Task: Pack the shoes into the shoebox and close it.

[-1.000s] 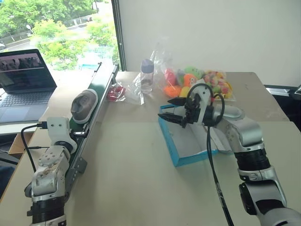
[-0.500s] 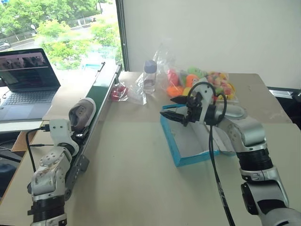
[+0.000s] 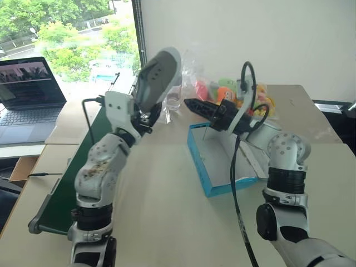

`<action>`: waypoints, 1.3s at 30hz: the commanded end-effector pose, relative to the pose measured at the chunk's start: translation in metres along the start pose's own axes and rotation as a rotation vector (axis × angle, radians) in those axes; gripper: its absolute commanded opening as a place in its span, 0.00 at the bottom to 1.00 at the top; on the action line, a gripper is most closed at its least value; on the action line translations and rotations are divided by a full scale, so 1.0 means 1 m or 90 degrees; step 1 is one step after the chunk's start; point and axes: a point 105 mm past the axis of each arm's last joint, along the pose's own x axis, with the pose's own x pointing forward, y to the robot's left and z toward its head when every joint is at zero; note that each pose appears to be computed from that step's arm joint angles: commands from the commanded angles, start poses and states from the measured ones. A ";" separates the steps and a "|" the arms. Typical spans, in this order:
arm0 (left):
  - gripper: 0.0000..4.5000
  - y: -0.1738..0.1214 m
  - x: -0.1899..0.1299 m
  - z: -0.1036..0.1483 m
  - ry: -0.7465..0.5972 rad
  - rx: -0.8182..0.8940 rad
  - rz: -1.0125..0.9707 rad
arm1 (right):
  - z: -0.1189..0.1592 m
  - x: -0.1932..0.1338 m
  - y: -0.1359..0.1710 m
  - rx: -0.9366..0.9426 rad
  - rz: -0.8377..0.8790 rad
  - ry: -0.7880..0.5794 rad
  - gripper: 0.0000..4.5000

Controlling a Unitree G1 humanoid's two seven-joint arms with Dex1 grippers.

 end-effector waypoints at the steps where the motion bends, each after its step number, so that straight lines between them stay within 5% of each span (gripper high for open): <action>1: 0.56 -0.030 0.005 0.020 -0.041 -0.003 -0.063 | 0.018 0.001 0.019 -0.002 0.032 -0.041 1.00; 10: 0.56 -0.045 0.001 0.009 -0.004 -0.056 -0.081 | 0.035 -0.003 0.004 0.014 -0.030 -0.099 1.00; 23: 0.56 -0.051 -0.002 0.001 0.028 -0.079 -0.095 | 0.048 0.001 0.004 0.017 -0.033 -0.145 0.09; 27: 0.56 -0.050 -0.003 -0.001 0.038 -0.094 -0.097 | 0.047 0.003 0.004 0.005 -0.034 -0.137 0.06; 32: 0.99 -0.044 -0.013 -0.008 0.082 -0.089 -0.115 | 0.049 0.004 0.001 -0.056 -0.063 -0.123 0.06; 39: 0.99 -0.050 -0.036 -0.010 0.153 -0.042 -0.239 | 0.086 -0.014 -0.029 -0.219 -0.202 -0.082 0.06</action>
